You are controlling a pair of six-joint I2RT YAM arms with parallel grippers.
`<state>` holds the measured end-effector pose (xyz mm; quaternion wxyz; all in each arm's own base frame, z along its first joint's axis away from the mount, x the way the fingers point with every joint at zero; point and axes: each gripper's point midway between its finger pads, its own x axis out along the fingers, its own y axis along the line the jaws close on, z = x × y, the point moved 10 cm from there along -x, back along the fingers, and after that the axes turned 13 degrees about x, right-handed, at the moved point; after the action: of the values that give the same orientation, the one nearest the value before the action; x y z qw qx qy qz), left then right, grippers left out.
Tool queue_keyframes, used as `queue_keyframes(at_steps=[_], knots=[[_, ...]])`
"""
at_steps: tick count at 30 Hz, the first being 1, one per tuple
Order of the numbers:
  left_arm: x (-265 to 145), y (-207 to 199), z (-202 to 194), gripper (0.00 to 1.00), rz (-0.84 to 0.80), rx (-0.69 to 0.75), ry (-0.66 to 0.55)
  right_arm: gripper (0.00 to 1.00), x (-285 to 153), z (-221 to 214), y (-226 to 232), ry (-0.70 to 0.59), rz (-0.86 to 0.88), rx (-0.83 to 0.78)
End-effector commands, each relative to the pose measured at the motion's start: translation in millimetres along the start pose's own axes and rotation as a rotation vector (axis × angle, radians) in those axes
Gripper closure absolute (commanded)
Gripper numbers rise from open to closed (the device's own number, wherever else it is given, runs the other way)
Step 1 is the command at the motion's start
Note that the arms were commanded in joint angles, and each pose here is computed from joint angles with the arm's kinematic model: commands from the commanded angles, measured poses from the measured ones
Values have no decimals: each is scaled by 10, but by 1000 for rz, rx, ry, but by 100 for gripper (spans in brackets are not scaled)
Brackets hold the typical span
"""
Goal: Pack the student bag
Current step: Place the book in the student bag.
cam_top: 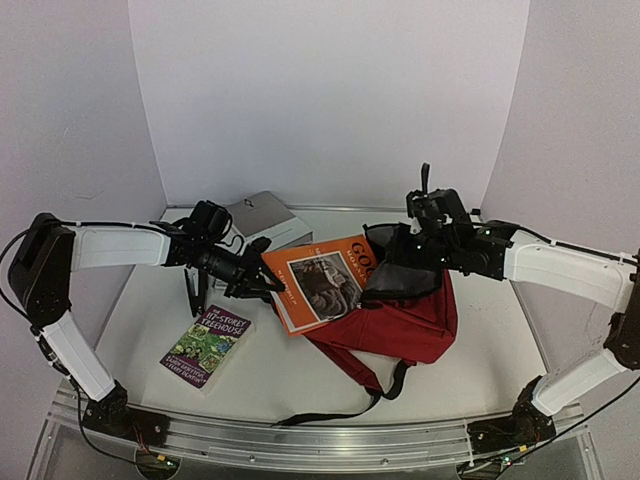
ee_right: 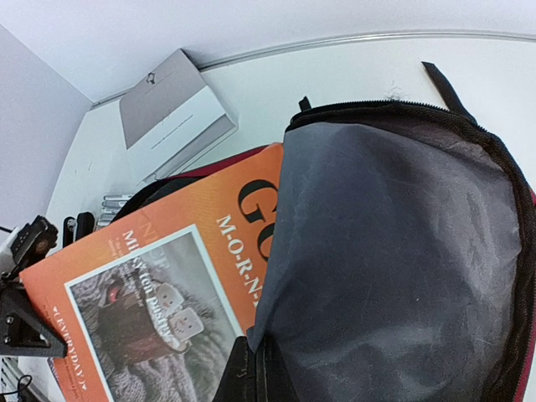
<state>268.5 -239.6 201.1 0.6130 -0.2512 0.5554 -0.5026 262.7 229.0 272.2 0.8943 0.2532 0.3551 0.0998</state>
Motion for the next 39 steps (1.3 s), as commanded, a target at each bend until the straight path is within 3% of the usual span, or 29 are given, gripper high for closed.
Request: queue_keyframes(at_steps=[1, 6, 13, 19, 30, 39], knots=[[-142, -230, -75, 87, -40, 71, -18, 100, -74, 313, 177, -144, 33, -17], [-145, -243, -91, 87, -55, 75, -10, 100, -83, 364, 266, -133, 83, -54], [-38, -175, 29, 87, -80, 79, 43, 100, -175, 328, 544, -30, 386, -203], [43, -139, 207, 88, -85, 95, 38, 100, -207, 208, 638, 56, 507, -275], [278, -31, 634, 86, -124, 124, -2, 100, -62, -148, 745, 197, 577, -293], [432, 199, 740, 71, -33, 77, 1, 100, -117, -142, 736, 169, 605, -219]])
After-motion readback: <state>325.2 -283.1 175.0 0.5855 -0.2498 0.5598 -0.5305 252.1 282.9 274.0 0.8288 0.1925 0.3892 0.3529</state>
